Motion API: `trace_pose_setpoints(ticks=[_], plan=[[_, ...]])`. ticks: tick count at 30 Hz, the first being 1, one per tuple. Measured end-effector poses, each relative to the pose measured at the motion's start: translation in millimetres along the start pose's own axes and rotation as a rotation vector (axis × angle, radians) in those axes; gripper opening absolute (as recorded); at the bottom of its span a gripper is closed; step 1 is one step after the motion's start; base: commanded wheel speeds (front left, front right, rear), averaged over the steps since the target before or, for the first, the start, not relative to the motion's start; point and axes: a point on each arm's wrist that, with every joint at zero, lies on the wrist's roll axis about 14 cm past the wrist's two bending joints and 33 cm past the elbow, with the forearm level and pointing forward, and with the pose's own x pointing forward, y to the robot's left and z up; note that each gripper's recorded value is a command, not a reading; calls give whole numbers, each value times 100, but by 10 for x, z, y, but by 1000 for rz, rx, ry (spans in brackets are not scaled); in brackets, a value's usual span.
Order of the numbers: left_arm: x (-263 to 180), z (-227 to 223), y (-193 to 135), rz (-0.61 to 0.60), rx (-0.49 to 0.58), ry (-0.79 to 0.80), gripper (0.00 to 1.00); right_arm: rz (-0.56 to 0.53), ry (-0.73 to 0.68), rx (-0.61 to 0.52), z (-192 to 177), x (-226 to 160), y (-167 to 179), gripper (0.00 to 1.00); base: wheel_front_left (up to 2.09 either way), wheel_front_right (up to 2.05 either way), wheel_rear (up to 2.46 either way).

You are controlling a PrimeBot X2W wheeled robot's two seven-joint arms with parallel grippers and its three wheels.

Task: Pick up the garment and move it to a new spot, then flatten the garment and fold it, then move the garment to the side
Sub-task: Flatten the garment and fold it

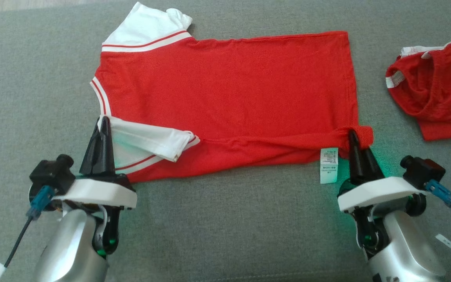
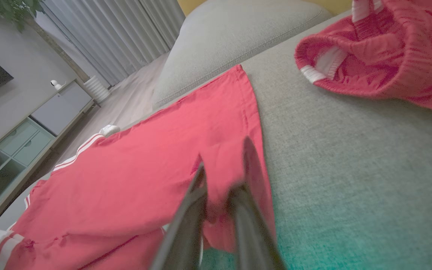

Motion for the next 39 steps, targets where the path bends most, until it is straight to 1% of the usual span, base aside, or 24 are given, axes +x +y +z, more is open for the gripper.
trace_pose_setpoints(ticks=[1,2,3,4,5,6,9,12,17,21,25,30,35,39], plan=[[13,4,5,4,-2,-5,7,7,-9,3,19,15,23,100,0,0,0],[23,10,11,7,-4,-10,22,13,-17,4,35,28,44,100,0,0,0],[31,17,18,10,-6,-16,22,19,-26,8,57,43,65,100,0,0,0],[37,22,34,16,-7,-21,44,23,-39,13,85,57,79,100,0,0,0],[44,33,57,23,-9,-28,98,24,-48,15,103,68,82,100,0,0,0],[54,40,74,28,-9,-31,100,23,-50,15,110,75,79,100,0,0,0],[80,80,80,30,-6,-48,100,20,-69,14,155,87,68,100,0,0,0],[89,126,60,28,-12,-69,100,21,-111,15,277,98,68,100,0,0,0],[76,281,34,21,-18,-121,100,8,-154,-58,428,61,4,100,0,0,0],[-63,309,61,36,-26,-141,100,-7,-147,-104,394,-56,-54,100,0,0,0],[-326,31,166,88,-35,-56,100,-22,-128,-148,336,-186,-108,100,0,0,0],[-564,-313,308,163,-90,101,100,-14,-112,-179,341,-243,-80,100,0,0,0],[-611,-512,361,203,-152,198,100,-6,-111,-182,372,-223,-53,100,0,0,0],[-606,-625,394,222,-183,233,100,-5,-93,-185,337,-200,-54,100,0,0,0]])
